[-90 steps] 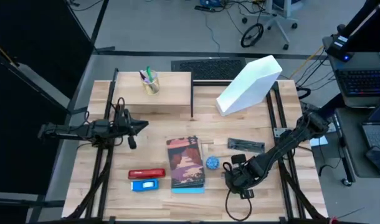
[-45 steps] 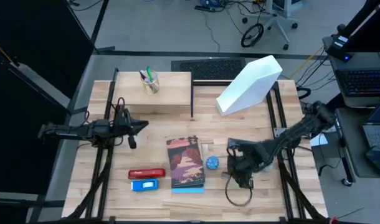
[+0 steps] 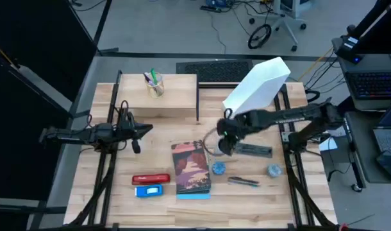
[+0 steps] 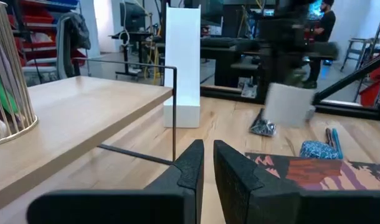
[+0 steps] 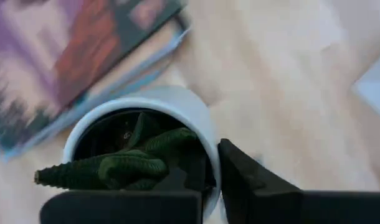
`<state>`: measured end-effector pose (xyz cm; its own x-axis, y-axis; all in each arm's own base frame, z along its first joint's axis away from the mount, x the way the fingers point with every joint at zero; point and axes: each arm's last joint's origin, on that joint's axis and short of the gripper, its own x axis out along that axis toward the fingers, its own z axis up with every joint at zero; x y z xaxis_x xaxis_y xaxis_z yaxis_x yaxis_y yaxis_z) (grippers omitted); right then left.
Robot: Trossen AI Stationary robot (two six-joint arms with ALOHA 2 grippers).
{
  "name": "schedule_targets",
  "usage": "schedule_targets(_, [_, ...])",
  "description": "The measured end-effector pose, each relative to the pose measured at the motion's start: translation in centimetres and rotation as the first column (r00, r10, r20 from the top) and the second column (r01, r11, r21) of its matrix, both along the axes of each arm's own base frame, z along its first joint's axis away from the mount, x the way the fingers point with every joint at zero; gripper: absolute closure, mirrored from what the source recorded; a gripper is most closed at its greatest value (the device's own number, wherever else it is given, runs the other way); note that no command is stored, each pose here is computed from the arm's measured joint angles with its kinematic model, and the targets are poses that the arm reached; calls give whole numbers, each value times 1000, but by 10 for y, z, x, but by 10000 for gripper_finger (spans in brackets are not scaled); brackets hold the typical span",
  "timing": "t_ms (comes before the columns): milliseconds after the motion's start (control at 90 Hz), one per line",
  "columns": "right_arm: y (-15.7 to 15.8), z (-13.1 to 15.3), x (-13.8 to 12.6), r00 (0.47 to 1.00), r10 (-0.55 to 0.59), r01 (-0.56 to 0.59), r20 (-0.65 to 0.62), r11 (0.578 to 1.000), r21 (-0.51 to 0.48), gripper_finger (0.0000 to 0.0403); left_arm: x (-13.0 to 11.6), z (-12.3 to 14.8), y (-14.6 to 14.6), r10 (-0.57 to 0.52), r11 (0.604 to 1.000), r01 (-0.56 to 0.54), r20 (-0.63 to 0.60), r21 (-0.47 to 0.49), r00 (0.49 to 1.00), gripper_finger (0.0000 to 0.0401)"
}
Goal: Stock shelves
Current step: Put the white flower pot to the right side of the shelf
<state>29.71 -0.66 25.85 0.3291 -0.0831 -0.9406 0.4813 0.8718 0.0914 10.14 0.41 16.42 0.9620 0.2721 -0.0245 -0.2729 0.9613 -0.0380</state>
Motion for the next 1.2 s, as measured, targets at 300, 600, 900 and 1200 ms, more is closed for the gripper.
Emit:
schedule_targets(300, [-73,-13,18,984,-135,142,116,988,-53,396,0,0,0,4,1000,-4,0,0,1000,379])
schedule_targets(600, [-114,-48,31,981,-176,182,86,980,-74,395,0,0,0,4,1000,-4,0,0,1000,379])
schedule_targets(900, [-131,-59,33,970,-225,231,89,970,-70,395,0,0,0,4,1000,-4,0,1,1000,379])
schedule_targets(1200, [-148,-59,31,952,-273,285,142,956,-74,388,0,0,0,17,999,-17,-8,30,1000,379])
